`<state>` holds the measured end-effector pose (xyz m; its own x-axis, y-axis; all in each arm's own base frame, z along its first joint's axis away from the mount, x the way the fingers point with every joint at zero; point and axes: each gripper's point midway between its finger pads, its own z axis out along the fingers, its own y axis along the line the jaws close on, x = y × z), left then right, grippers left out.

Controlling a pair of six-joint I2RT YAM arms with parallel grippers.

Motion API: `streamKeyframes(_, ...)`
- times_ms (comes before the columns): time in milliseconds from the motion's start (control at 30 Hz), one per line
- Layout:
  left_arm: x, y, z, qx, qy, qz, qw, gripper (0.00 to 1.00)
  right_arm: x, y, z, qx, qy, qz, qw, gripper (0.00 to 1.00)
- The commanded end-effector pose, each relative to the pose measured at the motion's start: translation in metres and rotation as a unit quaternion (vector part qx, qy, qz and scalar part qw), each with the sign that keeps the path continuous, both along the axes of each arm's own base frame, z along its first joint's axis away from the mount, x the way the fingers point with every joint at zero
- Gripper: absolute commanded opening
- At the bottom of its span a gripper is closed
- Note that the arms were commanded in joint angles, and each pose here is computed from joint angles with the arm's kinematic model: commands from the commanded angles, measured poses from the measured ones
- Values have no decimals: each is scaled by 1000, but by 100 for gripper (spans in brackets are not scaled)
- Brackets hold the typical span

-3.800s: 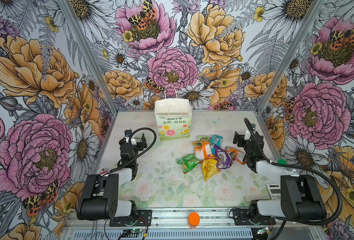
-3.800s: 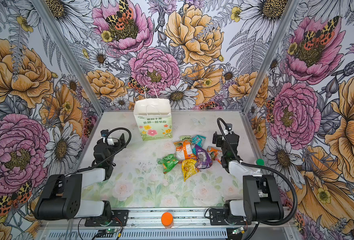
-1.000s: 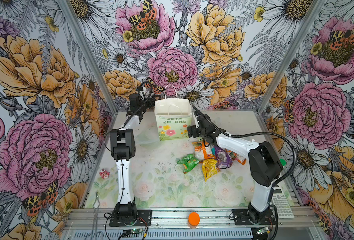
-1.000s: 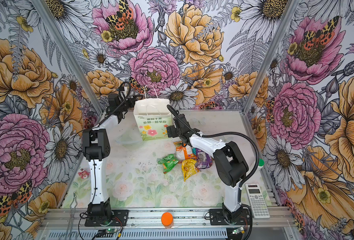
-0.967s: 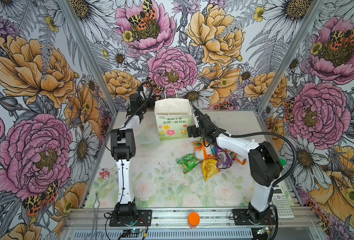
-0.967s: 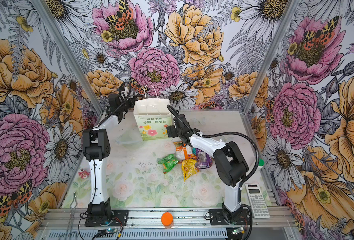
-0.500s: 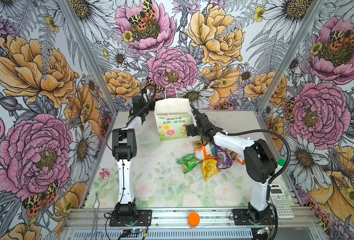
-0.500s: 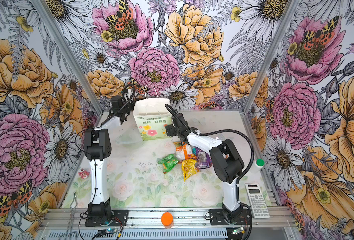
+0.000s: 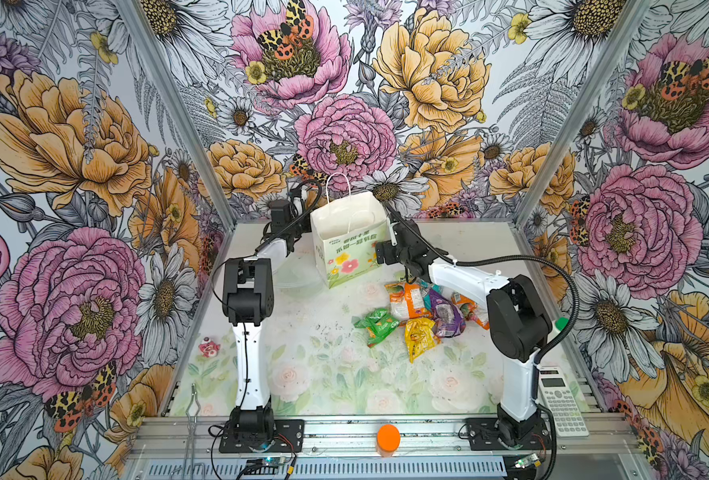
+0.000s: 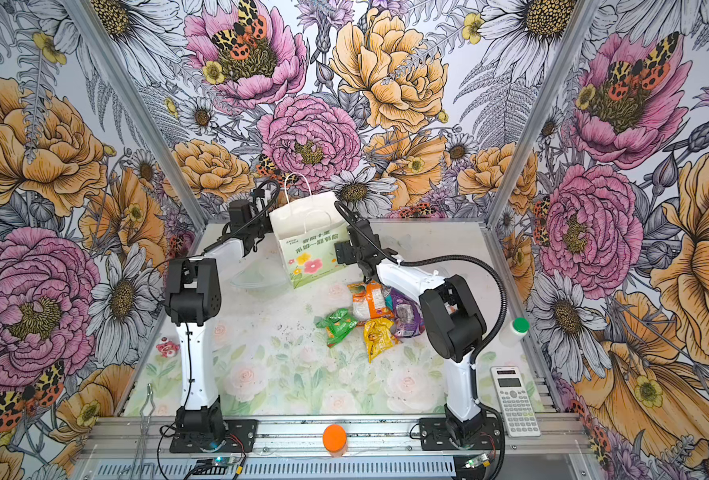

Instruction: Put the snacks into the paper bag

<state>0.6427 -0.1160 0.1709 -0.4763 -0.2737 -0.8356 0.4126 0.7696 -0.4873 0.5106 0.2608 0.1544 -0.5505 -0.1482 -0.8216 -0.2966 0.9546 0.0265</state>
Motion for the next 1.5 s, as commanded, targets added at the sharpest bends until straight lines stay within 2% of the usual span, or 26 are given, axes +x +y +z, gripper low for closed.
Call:
streamKeyframes(0,-9,-2,33,17,-36,7,999,99,14,-3,5,-2,-15,-11,1000,97)
streamKeyframes(500,-55,-12,17,29,-8,20,999,99,44,-3,16,17,-30,-12,999,97)
streamKeyframes(767,-88,-11,16,33,11,31,999,99,46,2,18,33,-28,-2,999,97)
streamKeyframes(900,-105,4,27,46,26,71,996,99,38,1,25,41,-26,4,999,97)
streamKeyframes(967,-113,12,49,63,19,92,994,99,33,-1,30,42,-28,5,999,97)
streamKeyframes(1200,-140,28,94,153,51,137,977,99,1,-2,43,62,-9,37,997,97)
streamKeyframes(1467,-179,45,127,174,70,170,967,99,-42,-9,54,67,21,59,996,97)
